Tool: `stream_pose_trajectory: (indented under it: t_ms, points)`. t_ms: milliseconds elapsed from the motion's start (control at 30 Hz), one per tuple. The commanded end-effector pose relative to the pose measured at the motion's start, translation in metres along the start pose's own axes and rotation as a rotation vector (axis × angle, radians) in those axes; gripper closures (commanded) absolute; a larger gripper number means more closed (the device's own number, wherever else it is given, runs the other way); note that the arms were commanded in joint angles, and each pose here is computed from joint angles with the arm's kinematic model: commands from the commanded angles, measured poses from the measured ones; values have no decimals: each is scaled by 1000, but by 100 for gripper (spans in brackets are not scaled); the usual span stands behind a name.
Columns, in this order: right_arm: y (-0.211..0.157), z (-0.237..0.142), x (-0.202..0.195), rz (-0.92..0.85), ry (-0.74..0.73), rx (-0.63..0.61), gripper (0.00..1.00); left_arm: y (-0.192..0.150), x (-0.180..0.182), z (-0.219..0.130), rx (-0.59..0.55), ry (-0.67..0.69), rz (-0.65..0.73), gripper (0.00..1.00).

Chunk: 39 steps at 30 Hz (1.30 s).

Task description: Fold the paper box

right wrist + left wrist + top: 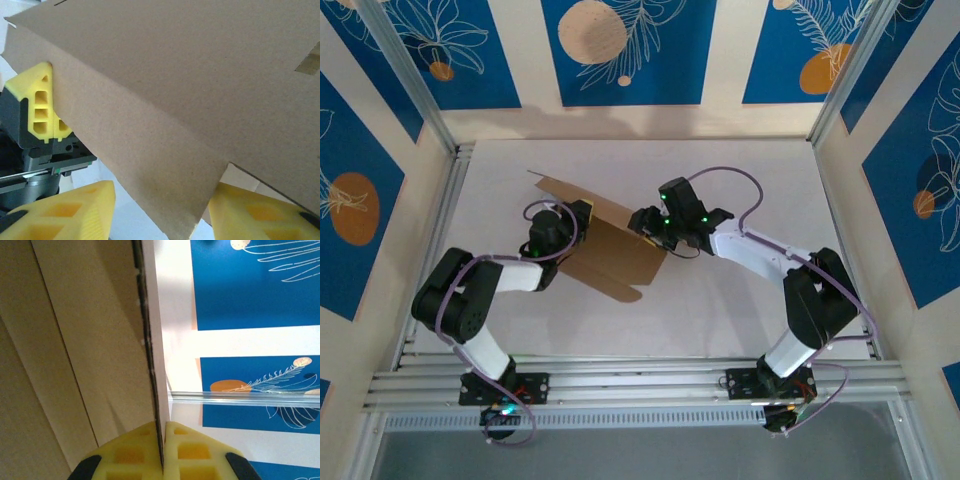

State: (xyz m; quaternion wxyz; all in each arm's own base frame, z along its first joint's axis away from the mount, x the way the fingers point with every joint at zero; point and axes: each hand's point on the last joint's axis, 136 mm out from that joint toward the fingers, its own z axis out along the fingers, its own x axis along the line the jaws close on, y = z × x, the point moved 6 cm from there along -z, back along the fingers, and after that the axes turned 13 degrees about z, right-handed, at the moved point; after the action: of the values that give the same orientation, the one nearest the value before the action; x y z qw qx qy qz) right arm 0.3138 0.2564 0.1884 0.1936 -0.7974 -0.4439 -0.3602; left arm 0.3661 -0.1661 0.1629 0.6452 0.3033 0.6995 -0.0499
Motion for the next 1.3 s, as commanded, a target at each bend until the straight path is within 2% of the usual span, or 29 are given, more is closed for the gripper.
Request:
stream_pose_trajectory:
  t_ms: [0,133,333,467,533,633,733,833,933,1033,1167,1267]
  points:
    - [15,0,16,78,172,-3,53,-22,-12,-1,91,-38,6,100]
    - [22,7,10,152,224,29,67,-26,-11,0,98,-36,-2,100]
    - [26,7,10,169,252,24,82,-29,-7,1,95,-24,-29,100]
    - [28,6,11,172,258,21,86,-28,-7,1,81,-22,-38,100]
    - [29,4,10,165,230,19,77,-25,-7,1,62,-17,-40,100]
    - [29,-6,9,96,153,-7,50,-20,-11,4,41,13,-29,100]
    - [36,-28,9,-41,70,-98,38,-11,-24,10,23,60,17,100]
    - [40,-52,7,-168,9,-145,33,2,-38,10,-34,131,54,100]
    - [42,-76,-8,-235,-77,-200,32,18,-54,8,-98,187,92,100]
    - [40,-96,-19,-298,-74,-230,28,29,-69,8,-142,223,110,100]
    - [30,-101,-35,-336,-26,-194,30,35,-75,8,-162,282,61,100]
    - [22,-79,-50,-330,-18,-118,33,35,-75,7,-163,309,-15,100]
